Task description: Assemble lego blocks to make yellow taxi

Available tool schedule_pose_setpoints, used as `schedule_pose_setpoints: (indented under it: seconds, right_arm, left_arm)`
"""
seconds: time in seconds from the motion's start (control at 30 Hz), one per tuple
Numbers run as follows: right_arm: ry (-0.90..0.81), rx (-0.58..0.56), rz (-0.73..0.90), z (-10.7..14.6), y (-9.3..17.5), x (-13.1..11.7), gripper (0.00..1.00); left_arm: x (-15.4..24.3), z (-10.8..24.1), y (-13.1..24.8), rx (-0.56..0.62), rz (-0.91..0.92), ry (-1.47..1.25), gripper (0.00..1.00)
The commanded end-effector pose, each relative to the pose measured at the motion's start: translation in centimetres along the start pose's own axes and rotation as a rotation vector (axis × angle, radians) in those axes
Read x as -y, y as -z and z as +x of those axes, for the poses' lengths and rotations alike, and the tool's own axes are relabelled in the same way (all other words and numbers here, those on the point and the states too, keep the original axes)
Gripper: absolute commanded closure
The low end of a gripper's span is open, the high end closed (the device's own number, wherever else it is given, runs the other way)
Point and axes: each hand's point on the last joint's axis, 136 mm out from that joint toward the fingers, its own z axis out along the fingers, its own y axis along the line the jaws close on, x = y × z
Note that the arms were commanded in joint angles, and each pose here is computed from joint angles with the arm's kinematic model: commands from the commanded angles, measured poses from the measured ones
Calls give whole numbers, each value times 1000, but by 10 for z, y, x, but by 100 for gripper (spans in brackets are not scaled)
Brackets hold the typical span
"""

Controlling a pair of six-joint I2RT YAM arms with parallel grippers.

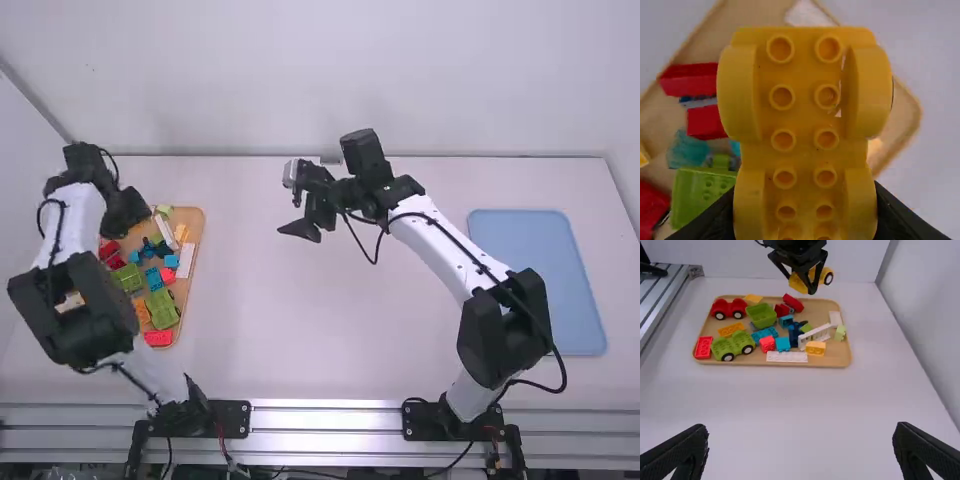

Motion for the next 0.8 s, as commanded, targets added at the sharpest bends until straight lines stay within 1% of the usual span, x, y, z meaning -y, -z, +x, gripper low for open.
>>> schedule_pose_setpoints:
  seconds: [0.0, 0.03, 0.07, 0.1, 0.13, 0.17, 0.23, 0.3, 0.33, 0.37, 0.43, 0.47, 0.5, 0.6, 0.63, 0.67, 0.7, 0.77]
  right_arm:
    - [0, 10, 6, -7, 7, 2, 2]
    - [-10, 4, 4, -7, 11, 0, 1]
    - [-15, 2, 3, -7, 13, 0, 1]
    - [-27, -1, 4, -7, 18, -1, 1]
    - [-43, -7, 8, -7, 25, -2, 1]
    - [-50, -7, 6, -7, 30, -4, 1]
    - [-46, -6, -6, -8, 41, -9, 1]
    - [-5, 35, -72, -11, 59, -24, 1]
    - [-5, 35, -72, -11, 59, -24, 1]
    - [19, 54, -104, -11, 68, -32, 1]
    - [20, 44, -110, -6, 77, -36, 1]
    - [20, 44, -110, -6, 77, -36, 1]
    - [-6, 25, -103, -2, 81, -37, 2]
    - [-42, 6, -94, 5, 86, -35, 1]
    - [-49, 0, -86, 8, 87, -33, 2]
    - [-55, -3, -78, 11, 89, -32, 1]
    - [-61, -4, -72, 14, 92, -32, 1]
    - [-75, -7, -59, 22, 95, -32, 2]
  left_arm:
    - [46, 47, 8, -17, 139, -337, 94]
    - [72, 70, 14, 4, 234, -491, 91]
    - [85, 83, 17, 13, 282, -571, 90]
    - [100, 103, 21, 20, 341, -683, 85]
    - [114, 127, 25, 17, 394, -792, 87]
    - [120, 140, 27, 15, 418, -853, 87]
    - [131, 168, 28, -1, 445, -970, 93]
    - [154, 213, 29, -35, 501, -1136, 95]
    - [154, 213, 29, -35, 501, -1136, 95]
    - [166, 235, 29, -54, 534, -1221, 98]
    - [181, 256, 28, -70, 565, -1314, 98]
    - [181, 256, 28, -70, 565, -1314, 98]
    - [193, 269, 23, -72, 563, -1386, 98]
    - [200, 285, 11, -92, 523, -1497, 98]
    - [203, 296, 7, -106, 526, -1580, 98]
    - [206, 307, 3, -115, 544, -1674, 89]
    - [210, 314, -1, -110, 560, -1742, 83]
    - [217, 322, -8, -97, 574, -1820, 84]
